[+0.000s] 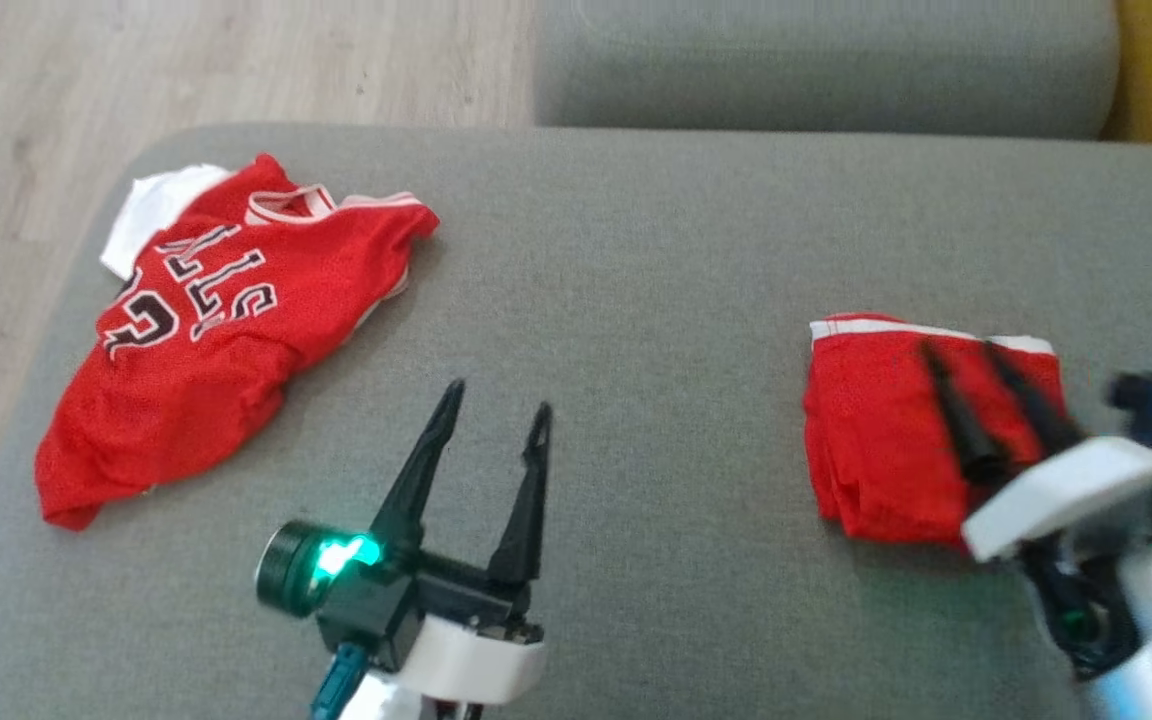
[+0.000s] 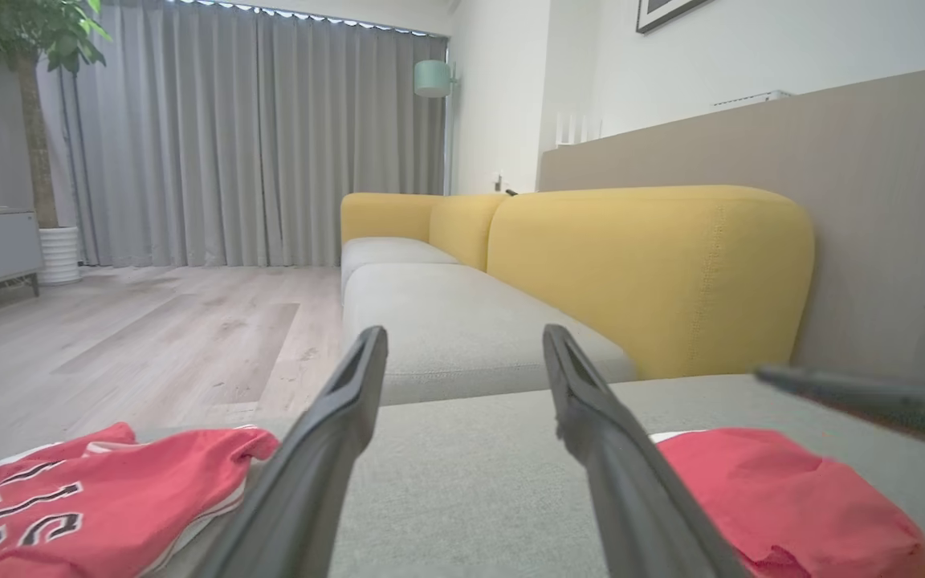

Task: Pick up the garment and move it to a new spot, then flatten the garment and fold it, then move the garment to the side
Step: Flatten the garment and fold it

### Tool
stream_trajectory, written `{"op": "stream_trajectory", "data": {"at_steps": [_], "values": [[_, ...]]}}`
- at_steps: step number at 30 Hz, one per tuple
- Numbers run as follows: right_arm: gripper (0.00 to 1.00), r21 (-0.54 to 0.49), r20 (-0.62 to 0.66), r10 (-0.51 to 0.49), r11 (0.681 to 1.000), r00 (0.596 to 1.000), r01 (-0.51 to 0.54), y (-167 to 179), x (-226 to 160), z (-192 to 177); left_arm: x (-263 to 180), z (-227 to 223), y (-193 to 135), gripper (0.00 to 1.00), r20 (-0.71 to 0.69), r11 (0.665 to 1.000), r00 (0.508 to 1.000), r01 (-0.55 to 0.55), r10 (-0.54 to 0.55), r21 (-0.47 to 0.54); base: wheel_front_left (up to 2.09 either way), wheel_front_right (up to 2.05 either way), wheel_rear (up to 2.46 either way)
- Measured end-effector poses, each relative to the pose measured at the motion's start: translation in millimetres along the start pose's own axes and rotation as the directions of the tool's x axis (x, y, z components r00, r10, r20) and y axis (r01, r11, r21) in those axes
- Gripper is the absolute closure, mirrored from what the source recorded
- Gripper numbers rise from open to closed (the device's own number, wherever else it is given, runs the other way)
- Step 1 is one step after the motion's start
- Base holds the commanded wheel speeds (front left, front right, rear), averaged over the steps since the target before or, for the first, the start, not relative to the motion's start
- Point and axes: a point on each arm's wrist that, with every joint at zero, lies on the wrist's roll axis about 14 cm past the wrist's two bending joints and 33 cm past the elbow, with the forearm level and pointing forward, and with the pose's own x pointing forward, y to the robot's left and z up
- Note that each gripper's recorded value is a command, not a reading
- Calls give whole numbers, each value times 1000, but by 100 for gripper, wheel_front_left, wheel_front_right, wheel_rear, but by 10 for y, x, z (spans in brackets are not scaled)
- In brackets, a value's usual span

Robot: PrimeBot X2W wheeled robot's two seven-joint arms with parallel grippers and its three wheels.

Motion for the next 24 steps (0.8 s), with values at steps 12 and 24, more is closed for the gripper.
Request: {"op": "stream_trajectory", "data": {"at_steps": [12,24], "values": [[0,-161,263,-149,967,953,195,-255,-775,-168,-629,-78,293,0,-27,960,988,-138,149,242,0,0,0],[0,-205,272,-160,954,949,219,-67,-1063,-367,-959,-187,528,0,-67,952,957,-270,281,146,0,0,0]]}}
